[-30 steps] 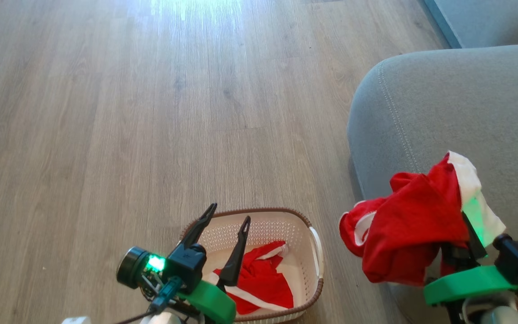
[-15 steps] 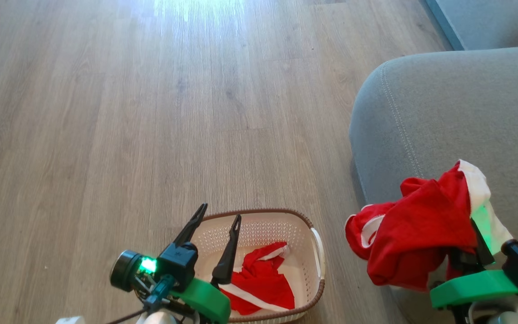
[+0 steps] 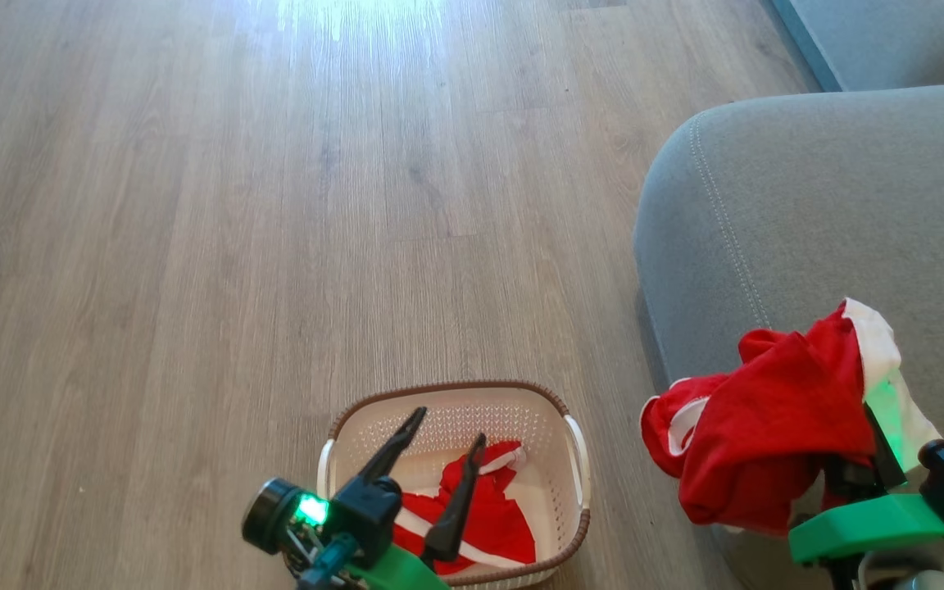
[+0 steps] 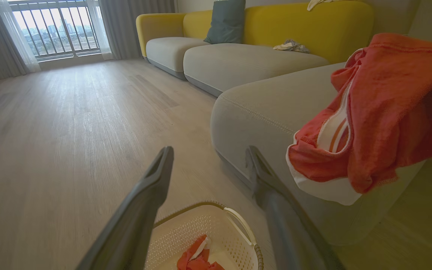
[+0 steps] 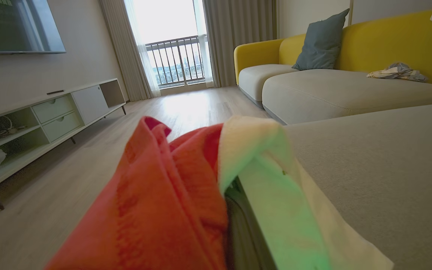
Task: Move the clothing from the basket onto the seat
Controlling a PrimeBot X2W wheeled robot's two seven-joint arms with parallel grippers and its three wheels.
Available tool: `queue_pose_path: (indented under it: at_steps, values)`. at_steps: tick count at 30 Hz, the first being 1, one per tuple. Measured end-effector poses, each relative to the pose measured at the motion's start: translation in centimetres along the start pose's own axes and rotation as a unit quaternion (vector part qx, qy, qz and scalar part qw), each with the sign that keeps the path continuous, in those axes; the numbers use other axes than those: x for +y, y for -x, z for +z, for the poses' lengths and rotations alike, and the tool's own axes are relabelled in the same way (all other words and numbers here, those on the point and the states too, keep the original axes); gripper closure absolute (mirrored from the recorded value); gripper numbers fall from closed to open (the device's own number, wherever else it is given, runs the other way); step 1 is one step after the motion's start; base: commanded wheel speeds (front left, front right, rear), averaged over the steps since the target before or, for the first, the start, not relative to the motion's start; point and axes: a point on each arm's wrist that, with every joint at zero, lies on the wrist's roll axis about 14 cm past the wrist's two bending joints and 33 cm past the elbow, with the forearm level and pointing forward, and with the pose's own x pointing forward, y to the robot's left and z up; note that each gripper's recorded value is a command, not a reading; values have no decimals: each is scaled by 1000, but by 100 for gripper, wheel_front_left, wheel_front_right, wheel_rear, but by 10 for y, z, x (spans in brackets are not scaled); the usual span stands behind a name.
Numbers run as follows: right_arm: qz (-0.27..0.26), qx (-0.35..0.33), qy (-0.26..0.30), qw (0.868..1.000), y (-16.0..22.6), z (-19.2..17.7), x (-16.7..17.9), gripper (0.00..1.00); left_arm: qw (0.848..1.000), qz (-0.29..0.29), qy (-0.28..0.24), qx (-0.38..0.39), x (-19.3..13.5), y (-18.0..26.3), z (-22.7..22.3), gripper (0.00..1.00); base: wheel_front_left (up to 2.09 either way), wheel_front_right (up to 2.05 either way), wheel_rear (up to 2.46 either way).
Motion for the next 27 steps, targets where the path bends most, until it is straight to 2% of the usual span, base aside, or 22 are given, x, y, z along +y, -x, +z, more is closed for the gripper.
queue_pose_path:
  at_steps: [17, 27]
  values:
    - [-11, 0, -4, 1000, 4, 0, -6, 100, 1000, -16, 6, 2, -10, -3, -2, 0, 0, 0, 0]
    - [-56, -12, 3, 998, 22, 9, -32, 100, 998, -65, 13, 7, -36, -19, -6, 0, 0, 0, 0]
